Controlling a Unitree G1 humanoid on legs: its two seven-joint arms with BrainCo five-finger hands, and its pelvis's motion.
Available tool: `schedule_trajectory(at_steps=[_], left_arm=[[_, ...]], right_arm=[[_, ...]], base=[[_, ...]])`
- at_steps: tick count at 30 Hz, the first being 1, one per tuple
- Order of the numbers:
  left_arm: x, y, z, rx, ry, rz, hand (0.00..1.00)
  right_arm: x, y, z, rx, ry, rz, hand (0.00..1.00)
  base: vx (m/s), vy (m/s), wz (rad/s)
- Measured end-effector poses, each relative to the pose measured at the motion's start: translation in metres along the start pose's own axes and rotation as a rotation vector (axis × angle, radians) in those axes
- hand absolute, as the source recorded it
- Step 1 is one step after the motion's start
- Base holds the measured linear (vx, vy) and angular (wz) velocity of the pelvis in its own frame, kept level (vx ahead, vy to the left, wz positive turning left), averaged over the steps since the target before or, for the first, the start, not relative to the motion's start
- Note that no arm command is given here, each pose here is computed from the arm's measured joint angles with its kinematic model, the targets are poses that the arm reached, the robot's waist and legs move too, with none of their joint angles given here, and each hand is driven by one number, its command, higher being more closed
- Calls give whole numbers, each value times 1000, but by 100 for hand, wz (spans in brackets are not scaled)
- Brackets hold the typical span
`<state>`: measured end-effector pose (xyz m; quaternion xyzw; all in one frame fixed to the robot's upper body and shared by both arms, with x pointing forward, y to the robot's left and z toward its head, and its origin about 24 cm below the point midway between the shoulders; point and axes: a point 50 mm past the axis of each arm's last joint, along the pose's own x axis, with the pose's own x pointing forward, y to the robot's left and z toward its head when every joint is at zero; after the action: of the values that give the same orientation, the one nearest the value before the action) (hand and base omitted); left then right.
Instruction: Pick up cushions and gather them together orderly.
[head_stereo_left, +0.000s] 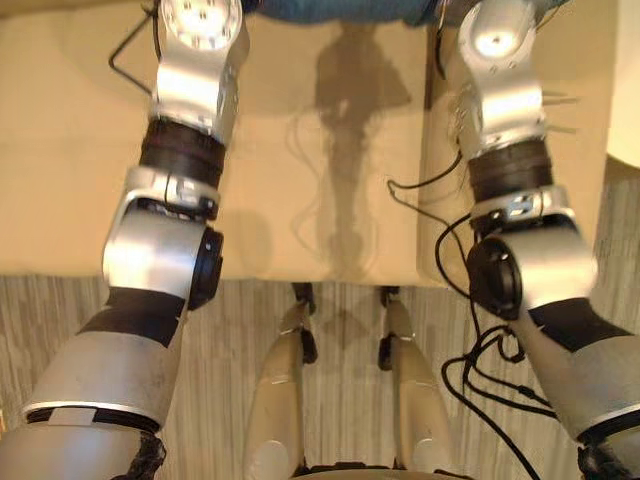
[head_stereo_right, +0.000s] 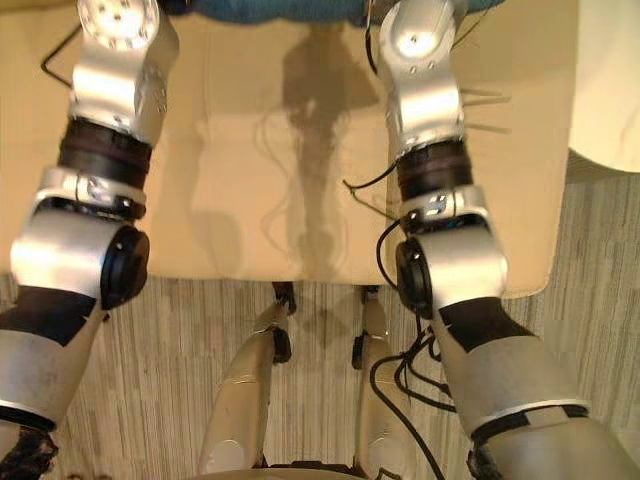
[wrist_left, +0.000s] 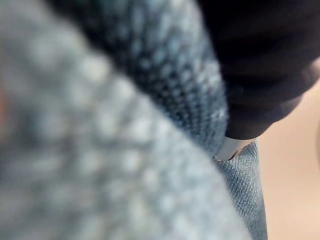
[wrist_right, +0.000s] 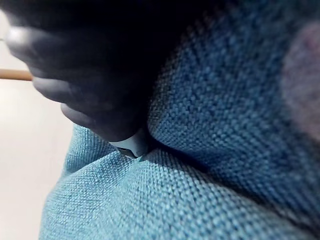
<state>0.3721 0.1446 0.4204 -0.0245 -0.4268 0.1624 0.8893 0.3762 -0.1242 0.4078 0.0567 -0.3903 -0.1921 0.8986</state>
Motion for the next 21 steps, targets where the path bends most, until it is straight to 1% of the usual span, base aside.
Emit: schedule_trajectory(at_steps=[4, 7, 9, 12, 15, 18, 21], left_arm=[[-1, 5, -17, -37, 109, 8, 0], [-10, 3, -33, -59, 165, -6, 0], [-21, 3, -50, -73, 219, -17, 0], [-37, 9, -74, -61, 285, -10, 0], [-53, 18, -92, -43, 325, -5, 0], [-59, 24, -97, -38, 324, -2, 0], [-69, 40, -106, -1, 320, -10, 0]], right_arm=[[-1, 0, -11, 58, 74, 43, 0], [-11, -4, -36, 53, 153, 72, 0], [-25, -6, -58, 20, 198, 115, 0], [-44, -5, -79, 1, 250, 152, 0], [-57, -9, -85, 16, 238, 183, 0], [-62, -17, -86, 28, 208, 192, 0], [-73, -24, -88, 17, 169, 241, 0]], base=[[-1, 18, 14], [12, 31, 5], [16, 38, 1], [-12, 4, -3], [-55, -8, -7], [-78, -19, -9], [-61, -40, -4]])
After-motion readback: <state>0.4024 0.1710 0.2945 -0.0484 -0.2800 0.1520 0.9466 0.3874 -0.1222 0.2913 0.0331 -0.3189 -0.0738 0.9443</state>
